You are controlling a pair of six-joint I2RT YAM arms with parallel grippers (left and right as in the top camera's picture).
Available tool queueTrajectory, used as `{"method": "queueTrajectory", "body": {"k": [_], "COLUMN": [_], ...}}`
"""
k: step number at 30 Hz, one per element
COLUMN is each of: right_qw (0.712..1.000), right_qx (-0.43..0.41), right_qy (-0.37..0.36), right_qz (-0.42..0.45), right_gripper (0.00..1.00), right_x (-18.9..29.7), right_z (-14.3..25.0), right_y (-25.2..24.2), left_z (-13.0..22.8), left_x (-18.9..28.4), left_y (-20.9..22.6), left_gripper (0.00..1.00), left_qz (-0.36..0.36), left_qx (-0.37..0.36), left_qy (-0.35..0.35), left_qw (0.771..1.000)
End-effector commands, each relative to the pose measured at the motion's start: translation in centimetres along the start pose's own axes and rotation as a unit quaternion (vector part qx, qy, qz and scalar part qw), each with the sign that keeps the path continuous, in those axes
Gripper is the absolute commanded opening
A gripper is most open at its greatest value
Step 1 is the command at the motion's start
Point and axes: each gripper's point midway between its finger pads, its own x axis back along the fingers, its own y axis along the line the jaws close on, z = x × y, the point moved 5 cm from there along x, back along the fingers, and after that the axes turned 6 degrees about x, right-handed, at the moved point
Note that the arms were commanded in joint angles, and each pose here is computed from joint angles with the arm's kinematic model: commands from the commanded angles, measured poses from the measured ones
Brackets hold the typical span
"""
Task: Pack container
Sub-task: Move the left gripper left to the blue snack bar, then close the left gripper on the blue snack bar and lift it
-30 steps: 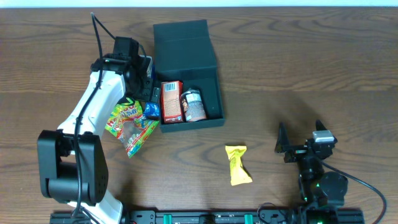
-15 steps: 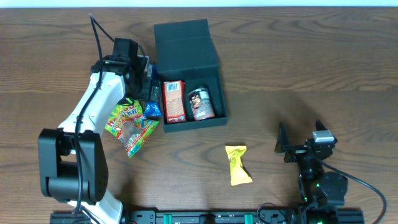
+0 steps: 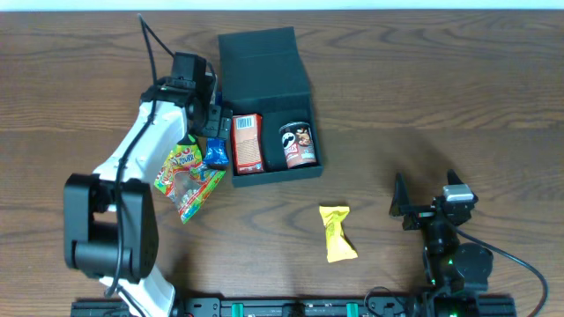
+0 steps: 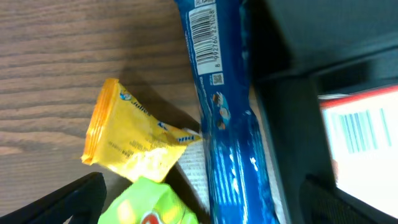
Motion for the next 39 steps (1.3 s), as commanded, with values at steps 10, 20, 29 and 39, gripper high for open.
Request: {"method": "queueTrajectory", "body": {"k": [10, 20, 29, 39], "right_qw": [1.000, 1.000, 1.000, 1.000], "right_qx": [0.005, 0.005, 0.005, 0.005], "right_qy": [0.003, 0.003, 0.003, 0.003], "right_qz": [0.008, 0.008, 0.008, 0.008], "right_gripper": [0.99, 0.99, 0.99, 0.99], "right_x": [0.0, 0.0, 0.0, 0.0], "right_z": [0.2, 0.2, 0.2, 0.2], "right_y": [-0.3, -0.3, -0.3, -0.3], "left_z": [0.3, 0.2, 0.3, 0.1], "left_x": [-2.6, -2.9, -4.2, -4.2], "left_y": [-1.9, -2.1, -2.1, -2.1], "left_gripper": [0.74, 0.61, 0.53, 0.50], "left_qz": [-0.007, -0.010, -0.012, -0.011], "left_qx": [0.023, 0.048, 0.052, 0.062], "left_qy": [0.007, 0.005, 0.007, 0.004], "left_qw": [1.000, 0.999, 0.999, 0.998]}}
